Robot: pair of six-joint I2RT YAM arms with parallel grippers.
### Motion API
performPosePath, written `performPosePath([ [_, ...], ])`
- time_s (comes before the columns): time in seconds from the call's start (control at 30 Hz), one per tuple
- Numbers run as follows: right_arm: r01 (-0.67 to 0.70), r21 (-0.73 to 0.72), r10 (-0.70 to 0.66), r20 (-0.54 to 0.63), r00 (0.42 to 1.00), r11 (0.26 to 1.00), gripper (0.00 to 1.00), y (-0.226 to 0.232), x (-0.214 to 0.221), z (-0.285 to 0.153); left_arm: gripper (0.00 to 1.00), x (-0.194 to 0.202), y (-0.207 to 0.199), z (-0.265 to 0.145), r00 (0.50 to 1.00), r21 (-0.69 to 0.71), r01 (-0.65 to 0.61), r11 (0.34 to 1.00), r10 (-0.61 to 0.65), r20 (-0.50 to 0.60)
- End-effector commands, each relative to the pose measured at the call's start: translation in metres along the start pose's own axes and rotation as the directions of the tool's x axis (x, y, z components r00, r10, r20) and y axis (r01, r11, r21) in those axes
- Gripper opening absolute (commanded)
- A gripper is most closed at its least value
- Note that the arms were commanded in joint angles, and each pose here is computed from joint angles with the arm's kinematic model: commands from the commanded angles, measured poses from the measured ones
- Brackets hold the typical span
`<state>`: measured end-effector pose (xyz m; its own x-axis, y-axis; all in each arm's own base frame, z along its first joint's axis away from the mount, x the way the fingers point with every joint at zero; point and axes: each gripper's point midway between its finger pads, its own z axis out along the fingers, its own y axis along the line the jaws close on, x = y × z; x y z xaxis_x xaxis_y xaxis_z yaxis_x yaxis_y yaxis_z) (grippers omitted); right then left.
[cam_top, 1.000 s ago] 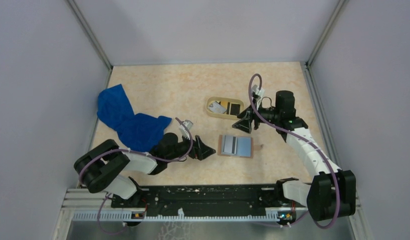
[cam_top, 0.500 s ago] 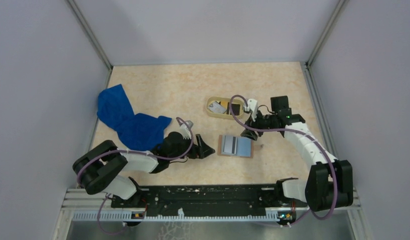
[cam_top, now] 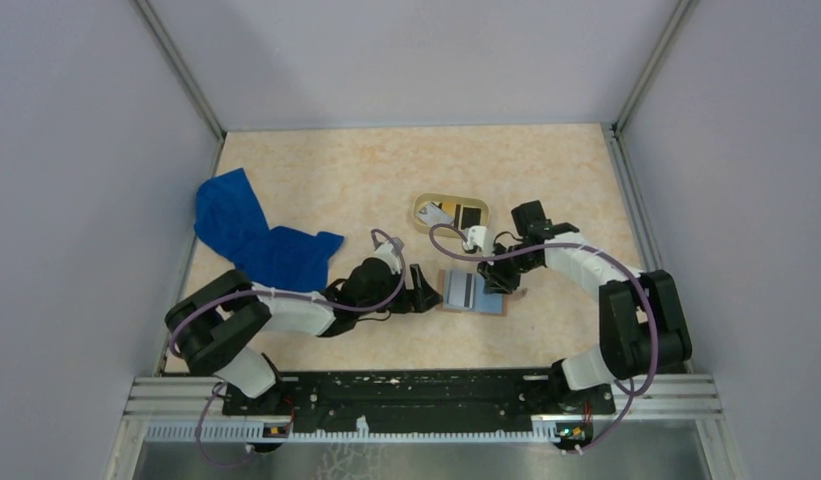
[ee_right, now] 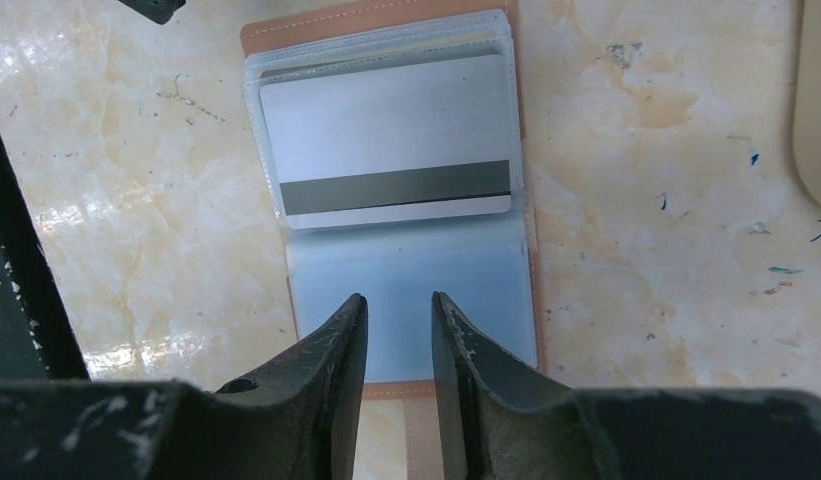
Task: Put the credit cards into the card holder
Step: Close the card holder at the center of the board.
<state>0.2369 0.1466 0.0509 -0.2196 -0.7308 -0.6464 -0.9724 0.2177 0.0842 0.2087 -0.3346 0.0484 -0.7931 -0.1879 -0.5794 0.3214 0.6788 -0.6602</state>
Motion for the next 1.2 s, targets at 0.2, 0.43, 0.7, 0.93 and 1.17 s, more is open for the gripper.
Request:
performPosePath([
  [0.2,-0.03,0.013,0.03,-0.039,0.999,0.999,0.29,-0.006,0.006,0.006,0.88,0.009,0.001,0.013,0.999,0.025,-0.018,1.0,0.019,-0.044],
  [0.43,-0.091,-0.009,0.091,0.028,0.995,0.996,0.29,-0.005,-0.007,0.016,0.79,0.015,0.007,0.015,0.999,0.013,0.025,1.0,-0.025,-0.046],
  [0.7,-0.159,-0.007,0.159,-0.021,0.987,0.987,0.29,-0.008,-0.007,0.036,0.67,0.019,0.012,0.015,0.998,0.0,0.032,0.999,-0.032,-0.054],
  [0.93,-0.09,-0.028,0.09,0.001,0.996,0.996,0.29,-0.003,-0.03,0.046,0.62,0.017,0.008,0.008,0.999,0.027,0.008,1.0,-0.007,-0.042],
  [1.17,-0.102,0.065,0.101,0.026,0.995,0.993,0.34,-0.027,-0.048,0.002,0.6,-0.013,0.004,-0.016,0.992,0.017,-0.088,0.996,0.086,0.093],
])
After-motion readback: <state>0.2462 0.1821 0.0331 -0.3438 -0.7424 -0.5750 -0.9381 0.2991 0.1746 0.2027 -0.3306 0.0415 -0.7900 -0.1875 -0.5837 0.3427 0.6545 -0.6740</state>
